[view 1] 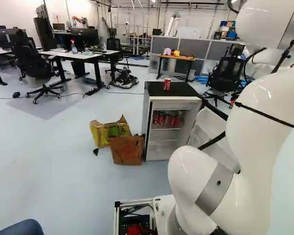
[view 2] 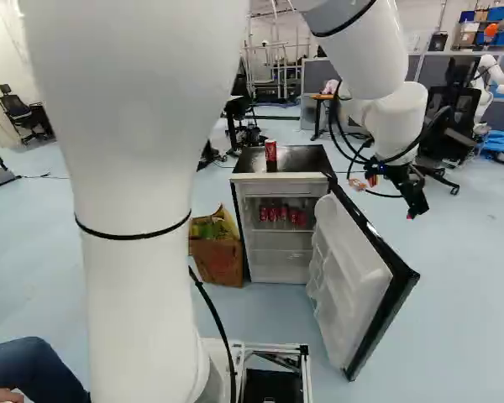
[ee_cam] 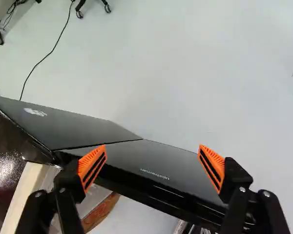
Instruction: Grab a drink from the fridge
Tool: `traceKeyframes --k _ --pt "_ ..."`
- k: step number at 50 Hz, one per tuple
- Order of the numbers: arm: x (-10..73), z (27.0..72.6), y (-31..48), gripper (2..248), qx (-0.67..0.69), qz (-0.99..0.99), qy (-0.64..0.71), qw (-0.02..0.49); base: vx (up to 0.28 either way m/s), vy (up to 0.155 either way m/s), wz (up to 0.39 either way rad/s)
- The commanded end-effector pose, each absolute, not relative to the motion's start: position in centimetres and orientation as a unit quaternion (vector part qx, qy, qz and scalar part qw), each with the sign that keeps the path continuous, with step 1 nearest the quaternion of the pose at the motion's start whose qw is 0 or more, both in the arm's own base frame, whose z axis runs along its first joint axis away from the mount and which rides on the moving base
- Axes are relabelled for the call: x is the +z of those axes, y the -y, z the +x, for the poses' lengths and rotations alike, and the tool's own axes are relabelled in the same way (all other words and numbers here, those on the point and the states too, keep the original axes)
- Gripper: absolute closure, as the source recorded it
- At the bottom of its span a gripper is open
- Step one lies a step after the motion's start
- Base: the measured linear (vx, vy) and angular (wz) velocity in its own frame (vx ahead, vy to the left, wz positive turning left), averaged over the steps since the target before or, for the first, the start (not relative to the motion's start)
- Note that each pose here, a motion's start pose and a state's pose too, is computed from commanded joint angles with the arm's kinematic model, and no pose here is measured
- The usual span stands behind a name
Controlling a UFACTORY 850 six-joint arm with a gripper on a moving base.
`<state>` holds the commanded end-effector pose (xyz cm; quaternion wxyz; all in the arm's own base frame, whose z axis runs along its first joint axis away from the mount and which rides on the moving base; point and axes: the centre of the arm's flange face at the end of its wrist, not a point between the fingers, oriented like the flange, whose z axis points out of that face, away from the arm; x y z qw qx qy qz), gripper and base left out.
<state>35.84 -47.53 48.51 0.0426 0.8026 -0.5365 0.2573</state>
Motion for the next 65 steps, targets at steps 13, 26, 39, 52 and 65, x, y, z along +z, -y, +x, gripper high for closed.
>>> traceKeyframes --k 13,26,39,52,65 --pt "48.2 37.1 49.4 3 0.246 0.804 0.541 0.030 0.000 0.000 0.000" --pt "47.2 38.4 51.5 3 0.232 0.806 0.544 0.018 0.000 0.000 0.000" --pt "45.1 39.7 53.8 3 0.215 0.809 0.546 0.009 0.000 0.000 0.000" --pt "43.1 40.5 55.8 3 0.202 0.810 0.550 0.001 0.000 0.000 0.000" --pt "41.2 40.7 56.1 3 0.184 0.813 0.553 -0.008 0.000 0.000 0.000"
